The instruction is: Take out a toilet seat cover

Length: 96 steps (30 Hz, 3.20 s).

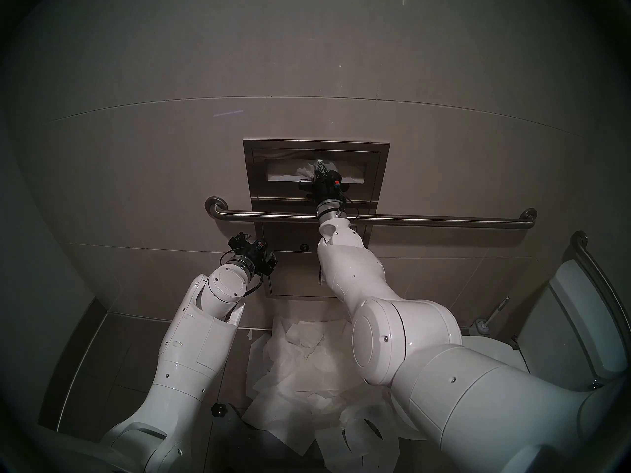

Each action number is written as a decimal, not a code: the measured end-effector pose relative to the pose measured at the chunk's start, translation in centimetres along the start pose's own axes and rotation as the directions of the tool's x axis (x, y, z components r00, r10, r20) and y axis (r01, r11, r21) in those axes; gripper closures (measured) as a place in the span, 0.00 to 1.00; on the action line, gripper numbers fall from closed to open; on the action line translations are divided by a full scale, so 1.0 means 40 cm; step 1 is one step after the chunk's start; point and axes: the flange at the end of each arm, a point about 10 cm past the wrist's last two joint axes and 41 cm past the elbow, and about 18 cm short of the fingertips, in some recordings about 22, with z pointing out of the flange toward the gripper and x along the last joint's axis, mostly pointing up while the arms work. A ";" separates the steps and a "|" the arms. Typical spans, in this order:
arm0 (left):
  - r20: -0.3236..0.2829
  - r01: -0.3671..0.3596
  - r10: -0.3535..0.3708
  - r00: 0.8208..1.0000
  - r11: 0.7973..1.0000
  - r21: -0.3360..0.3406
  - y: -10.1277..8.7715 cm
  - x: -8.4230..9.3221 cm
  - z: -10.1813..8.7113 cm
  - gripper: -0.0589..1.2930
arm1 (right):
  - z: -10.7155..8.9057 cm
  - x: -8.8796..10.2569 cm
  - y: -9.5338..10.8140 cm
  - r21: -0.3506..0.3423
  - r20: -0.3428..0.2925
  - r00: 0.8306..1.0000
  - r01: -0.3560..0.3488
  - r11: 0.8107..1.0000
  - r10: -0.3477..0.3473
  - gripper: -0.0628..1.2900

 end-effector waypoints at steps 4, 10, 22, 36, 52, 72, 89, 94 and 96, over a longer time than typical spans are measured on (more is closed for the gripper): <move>-0.001 -0.002 0.002 1.000 1.000 0.000 -0.001 0.001 -0.001 0.02 | -0.033 -0.029 0.009 0.003 0.029 0.999 0.021 1.000 -0.021 0.98; 0.000 -0.004 0.004 1.000 1.000 -0.003 -0.001 0.001 -0.001 0.02 | -0.091 -0.076 0.032 -0.002 0.083 0.995 0.062 0.998 -0.062 0.98; 0.001 -0.006 0.006 1.000 1.000 -0.006 -0.001 0.001 -0.002 0.02 | -0.152 -0.108 0.048 0.021 0.113 0.989 0.092 0.996 -0.094 0.98; 0.001 -0.007 0.007 1.000 1.000 -0.007 -0.001 0.001 -0.002 0.02 | -0.209 -0.132 0.055 0.002 0.158 0.985 0.066 0.998 -0.065 0.98; 0.001 -0.008 0.008 1.000 1.000 -0.007 -0.001 0.001 -0.002 0.02 | -0.201 -0.114 0.046 -0.030 0.094 0.995 0.024 0.999 -0.021 0.94; 0.002 -0.008 0.008 1.000 1.000 -0.007 -0.001 0.001 -0.002 0.02 | -0.200 -0.112 0.037 -0.036 0.080 0.997 0.022 0.999 -0.019 0.03; -0.002 -0.009 0.009 1.000 1.000 -0.009 0.000 0.002 -0.002 0.02 | -0.198 -0.117 0.039 -0.054 0.087 0.996 0.024 0.998 -0.019 0.03; -0.031 -0.059 0.059 0.998 0.998 -0.001 -0.006 0.014 0.004 0.02 | -0.194 -0.116 0.037 -0.051 0.087 0.996 0.023 0.998 -0.019 0.03; -0.046 -0.103 0.103 0.994 0.995 0.013 -0.013 0.022 0.009 0.02 | -0.193 -0.116 0.035 -0.048 0.087 0.996 0.022 0.999 -0.017 0.03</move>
